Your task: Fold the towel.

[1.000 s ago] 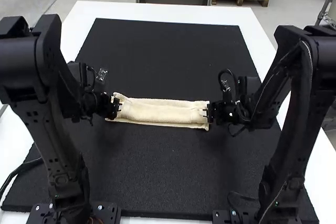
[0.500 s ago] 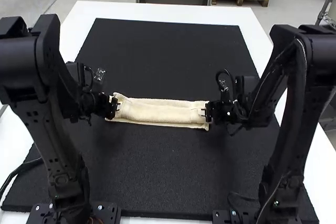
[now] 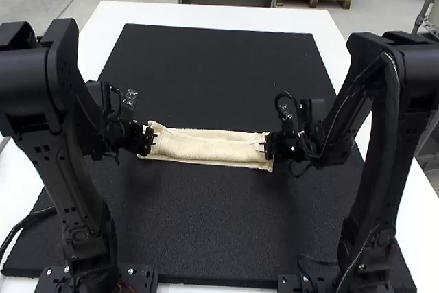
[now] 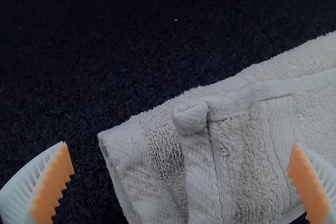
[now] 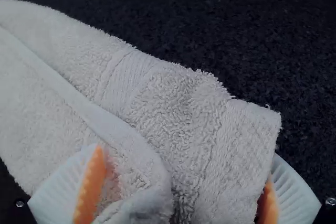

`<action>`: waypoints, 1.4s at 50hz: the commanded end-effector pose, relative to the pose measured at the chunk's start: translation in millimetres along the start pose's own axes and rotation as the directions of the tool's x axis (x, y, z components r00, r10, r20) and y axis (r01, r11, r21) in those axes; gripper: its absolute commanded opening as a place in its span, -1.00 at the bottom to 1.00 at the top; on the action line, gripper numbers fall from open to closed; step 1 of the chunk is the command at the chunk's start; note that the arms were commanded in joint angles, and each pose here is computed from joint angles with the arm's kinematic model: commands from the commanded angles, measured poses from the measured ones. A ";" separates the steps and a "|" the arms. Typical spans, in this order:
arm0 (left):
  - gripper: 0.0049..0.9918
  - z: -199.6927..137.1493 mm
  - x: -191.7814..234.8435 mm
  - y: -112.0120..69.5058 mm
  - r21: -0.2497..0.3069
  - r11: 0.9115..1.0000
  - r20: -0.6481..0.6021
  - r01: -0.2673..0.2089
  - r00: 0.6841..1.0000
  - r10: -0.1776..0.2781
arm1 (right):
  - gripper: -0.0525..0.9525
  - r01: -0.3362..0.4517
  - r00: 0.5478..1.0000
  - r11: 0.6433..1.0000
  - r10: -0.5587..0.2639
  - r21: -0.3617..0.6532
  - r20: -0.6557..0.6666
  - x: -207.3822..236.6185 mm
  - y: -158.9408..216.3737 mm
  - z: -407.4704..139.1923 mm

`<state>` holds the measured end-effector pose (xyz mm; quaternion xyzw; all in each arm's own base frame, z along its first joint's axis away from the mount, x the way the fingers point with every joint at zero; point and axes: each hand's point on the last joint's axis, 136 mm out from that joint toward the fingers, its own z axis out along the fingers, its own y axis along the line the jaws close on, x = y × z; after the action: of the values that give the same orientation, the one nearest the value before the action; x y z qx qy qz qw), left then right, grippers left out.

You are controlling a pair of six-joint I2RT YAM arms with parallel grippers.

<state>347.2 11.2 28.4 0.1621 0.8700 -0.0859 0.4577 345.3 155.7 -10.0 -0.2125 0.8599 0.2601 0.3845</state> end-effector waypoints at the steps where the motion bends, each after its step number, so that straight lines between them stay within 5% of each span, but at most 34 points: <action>1: 0.93 0.0 11.4 -4.4 0.021 1.000 -0.016 0.006 1.000 -0.006 | 0.14 -0.018 1.000 1.000 0.018 -0.015 -0.005 -0.4 -0.2 4.0; 6: 0.93 0.0 11.4 -4.4 0.021 1.000 -0.016 0.006 1.000 -0.006 | -0.15 -0.035 0.999 0.999 0.035 -0.019 -0.009 0.0 -0.9 4.7; 12: 0.93 0.0 11.2 -4.6 0.022 1.000 -0.016 0.006 1.000 -0.006 | -0.94 -0.046 0.999 0.999 0.046 -0.028 0.001 -2.3 -3.7 2.4; 43: 0.93 -1.2 10.9 -5.1 0.020 1.000 0.000 0.010 1.000 -0.010 | -0.93 -0.019 0.995 0.996 0.027 -0.090 0.095 -40.4 10.0 -8.8; 70: 0.93 -20.0 8.5 42.9 -0.113 0.992 0.059 0.055 0.997 -0.048 | -0.93 0.059 0.991 0.974 -0.030 -0.219 0.134 -67.8 51.1 -13.9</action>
<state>345.1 50.6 34.6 0.1198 0.8643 -0.0509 0.4858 351.5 177.5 42.1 -0.2281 0.8190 0.3322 0.4086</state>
